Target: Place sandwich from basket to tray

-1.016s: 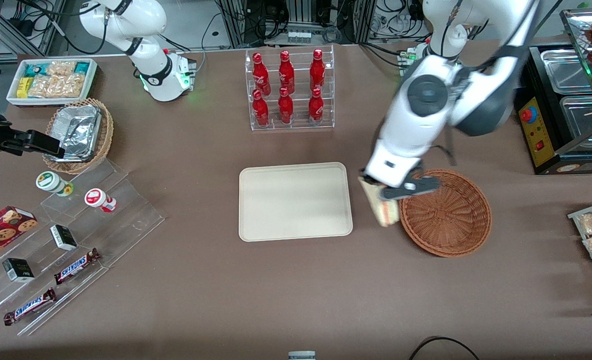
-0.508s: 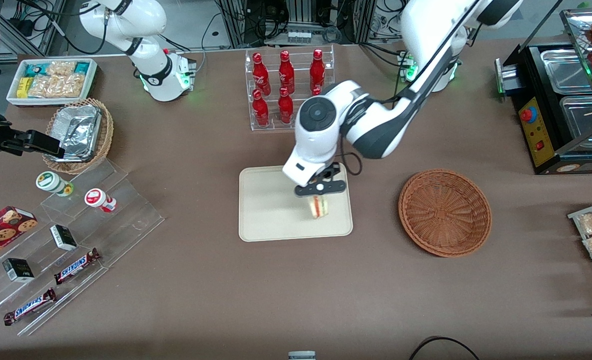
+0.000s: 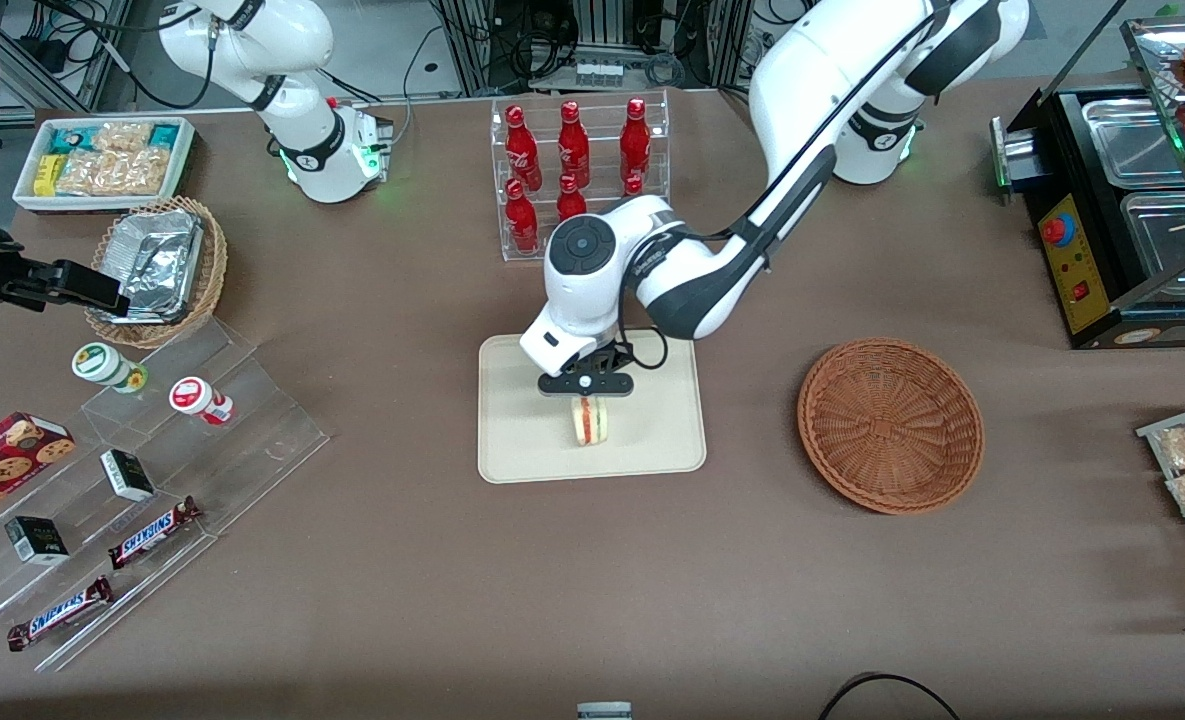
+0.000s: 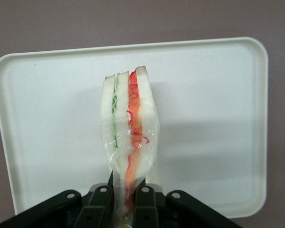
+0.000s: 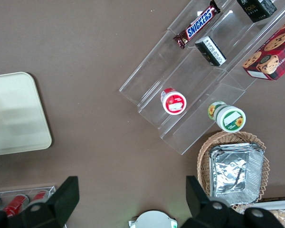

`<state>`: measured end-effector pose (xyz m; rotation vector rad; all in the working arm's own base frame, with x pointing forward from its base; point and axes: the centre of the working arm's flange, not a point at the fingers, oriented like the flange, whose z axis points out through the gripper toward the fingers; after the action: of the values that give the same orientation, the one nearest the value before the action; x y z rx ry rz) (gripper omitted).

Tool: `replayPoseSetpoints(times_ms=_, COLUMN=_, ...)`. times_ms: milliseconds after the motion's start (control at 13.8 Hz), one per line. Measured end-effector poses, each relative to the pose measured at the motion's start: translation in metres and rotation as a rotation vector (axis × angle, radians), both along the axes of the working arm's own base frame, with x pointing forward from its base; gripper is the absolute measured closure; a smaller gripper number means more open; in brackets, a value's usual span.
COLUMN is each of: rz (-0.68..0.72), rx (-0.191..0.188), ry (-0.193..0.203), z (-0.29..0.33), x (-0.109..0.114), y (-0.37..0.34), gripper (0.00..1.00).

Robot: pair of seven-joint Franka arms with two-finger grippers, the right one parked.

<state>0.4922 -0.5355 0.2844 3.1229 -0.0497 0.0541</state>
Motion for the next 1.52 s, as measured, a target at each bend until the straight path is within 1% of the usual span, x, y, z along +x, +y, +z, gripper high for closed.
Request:
replayPoseSetpoints(times_ms=218, rz=-0.026, rx=0.025, ry=0.017, z=-0.030, x=-0.008, y=-0.006, gripper=0.85)
replayPoseSetpoints(times_ms=508, rz=-0.050, rx=0.032, ry=0.025, z=-0.039, x=-0.021, y=-0.016, gripper=0.85)
replayPoseSetpoints(times_ms=653, rz=-0.056, rx=0.037, ry=0.018, z=-0.040, x=-0.021, y=-0.016, gripper=0.70)
replayPoseSetpoints(times_ms=871, rz=-0.055, rx=0.036, ry=0.009, z=-0.037, x=-0.018, y=-0.016, gripper=0.39)
replayPoseSetpoints(times_ms=1016, rz=-0.048, rx=0.024, ry=-0.005, z=-0.028, x=-0.012, y=-0.017, gripper=0.19)
replayPoseSetpoints(times_ms=1161, rz=-0.022, rx=-0.002, ry=-0.039, z=0.000, x=-0.004, y=-0.018, gripper=0.00)
replayPoseSetpoints(times_ms=1306, rz=0.028, rx=-0.011, ry=-0.080, z=0.047, x=0.003, y=-0.013, gripper=0.00)
replayPoseSetpoints(times_ms=1379, rz=0.059, rx=-0.003, ry=-0.099, z=0.075, x=0.009, y=-0.002, gripper=0.00)
replayPoseSetpoints(times_ms=1452, rz=0.095, rx=0.012, ry=-0.106, z=0.103, x=0.017, y=0.015, gripper=0.00)
replayPoseSetpoints(times_ms=1524, rz=0.135, rx=0.030, ry=-0.101, z=0.130, x=0.025, y=0.035, gripper=0.00)
